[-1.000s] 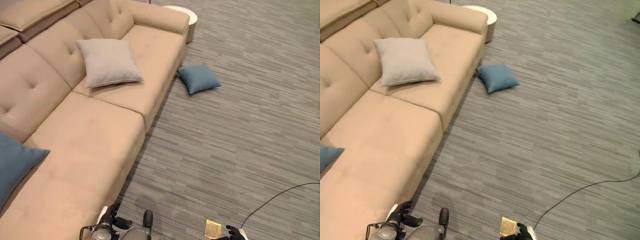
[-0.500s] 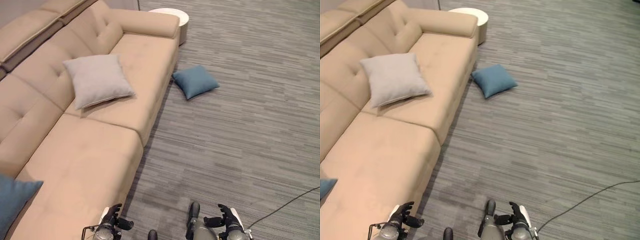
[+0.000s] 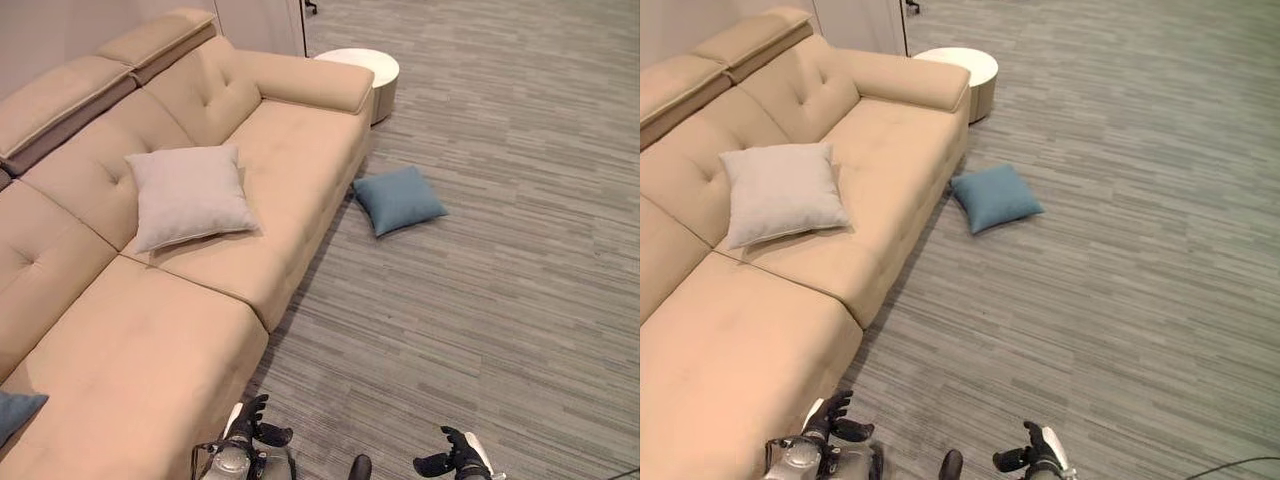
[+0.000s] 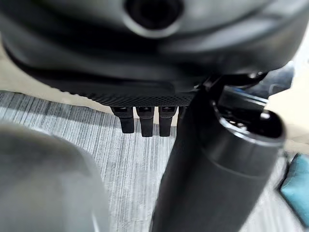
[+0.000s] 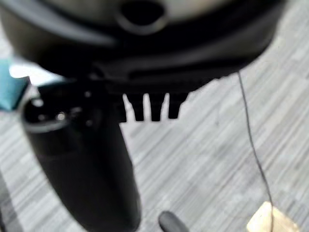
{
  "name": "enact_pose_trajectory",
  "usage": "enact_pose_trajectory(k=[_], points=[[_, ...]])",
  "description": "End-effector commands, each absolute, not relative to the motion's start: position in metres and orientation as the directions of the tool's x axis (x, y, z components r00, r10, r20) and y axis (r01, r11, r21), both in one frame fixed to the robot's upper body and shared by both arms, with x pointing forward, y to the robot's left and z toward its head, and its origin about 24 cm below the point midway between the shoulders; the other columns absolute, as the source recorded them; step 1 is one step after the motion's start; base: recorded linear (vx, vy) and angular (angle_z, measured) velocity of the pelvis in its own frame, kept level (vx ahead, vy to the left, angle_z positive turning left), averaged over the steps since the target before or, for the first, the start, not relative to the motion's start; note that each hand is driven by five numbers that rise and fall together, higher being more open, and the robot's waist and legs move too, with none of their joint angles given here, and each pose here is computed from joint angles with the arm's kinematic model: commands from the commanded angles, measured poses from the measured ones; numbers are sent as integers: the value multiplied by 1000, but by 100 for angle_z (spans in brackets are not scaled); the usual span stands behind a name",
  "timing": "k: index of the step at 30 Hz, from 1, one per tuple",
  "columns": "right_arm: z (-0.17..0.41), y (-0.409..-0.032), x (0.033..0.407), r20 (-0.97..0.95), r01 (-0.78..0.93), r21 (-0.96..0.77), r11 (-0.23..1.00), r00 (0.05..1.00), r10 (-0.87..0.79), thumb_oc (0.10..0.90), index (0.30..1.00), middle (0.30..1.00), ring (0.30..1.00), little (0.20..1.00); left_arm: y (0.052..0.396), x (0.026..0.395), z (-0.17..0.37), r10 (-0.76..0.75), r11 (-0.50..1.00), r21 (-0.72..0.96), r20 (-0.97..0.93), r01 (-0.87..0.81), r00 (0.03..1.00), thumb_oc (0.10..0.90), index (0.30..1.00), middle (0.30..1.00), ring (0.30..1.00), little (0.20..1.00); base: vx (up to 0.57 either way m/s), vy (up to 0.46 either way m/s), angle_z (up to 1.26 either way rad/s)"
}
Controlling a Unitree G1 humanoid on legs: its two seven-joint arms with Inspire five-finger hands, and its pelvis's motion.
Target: Pick up all the scattered cushions and arrange them neatly on the sofa.
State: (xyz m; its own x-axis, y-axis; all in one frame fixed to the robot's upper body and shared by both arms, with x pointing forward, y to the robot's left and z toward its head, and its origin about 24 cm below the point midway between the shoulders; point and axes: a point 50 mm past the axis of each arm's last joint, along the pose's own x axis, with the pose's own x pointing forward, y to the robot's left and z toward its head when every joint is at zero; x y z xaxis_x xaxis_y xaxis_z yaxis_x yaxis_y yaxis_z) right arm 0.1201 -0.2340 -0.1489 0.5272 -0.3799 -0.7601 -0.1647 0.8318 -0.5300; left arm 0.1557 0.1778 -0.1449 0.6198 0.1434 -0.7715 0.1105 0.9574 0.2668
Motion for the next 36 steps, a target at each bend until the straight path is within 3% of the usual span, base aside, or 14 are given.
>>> enact_pose_trajectory(k=[1, 8, 20, 21, 26, 36], points=[[-142, -250, 123, -707, -132, -594, 793, 555, -438, 800, 900, 900, 900, 900, 187, 152, -146, 165, 937, 317, -770, 145, 617, 800, 900, 900, 900, 900, 355, 47, 56], [-147, -241, 115, -738, -205, -577, 791, 547, -397, 800, 900, 900, 900, 900, 203, 137, -150, 223, 935, 339, -790, 103, 571, 800, 900, 900, 900, 900, 263, 93, -12], [-135, -234, 151, -692, -193, -571, 798, 636, -342, 800, 900, 900, 900, 900, 210, 144, -146, 240, 929, 358, -772, 92, 589, 800, 900, 900, 900, 900, 218, -19, 46], [-124, -269, 158, -671, -105, -595, 797, 611, -421, 800, 900, 900, 900, 900, 213, 147, -144, 230, 928, 358, -765, 101, 601, 800, 900, 900, 900, 900, 257, -220, 68], [-136, -255, 141, -722, -100, -523, 847, 579, -378, 800, 900, 900, 900, 900, 198, 144, -149, 186, 950, 297, -790, 100, 585, 800, 900, 900, 900, 900, 296, -324, 66], [-140, -262, 127, -739, -81, -529, 845, 534, -412, 800, 900, 900, 900, 900, 190, 145, -149, 156, 958, 266, -792, 104, 591, 800, 900, 900, 900, 900, 128, -134, 46]])
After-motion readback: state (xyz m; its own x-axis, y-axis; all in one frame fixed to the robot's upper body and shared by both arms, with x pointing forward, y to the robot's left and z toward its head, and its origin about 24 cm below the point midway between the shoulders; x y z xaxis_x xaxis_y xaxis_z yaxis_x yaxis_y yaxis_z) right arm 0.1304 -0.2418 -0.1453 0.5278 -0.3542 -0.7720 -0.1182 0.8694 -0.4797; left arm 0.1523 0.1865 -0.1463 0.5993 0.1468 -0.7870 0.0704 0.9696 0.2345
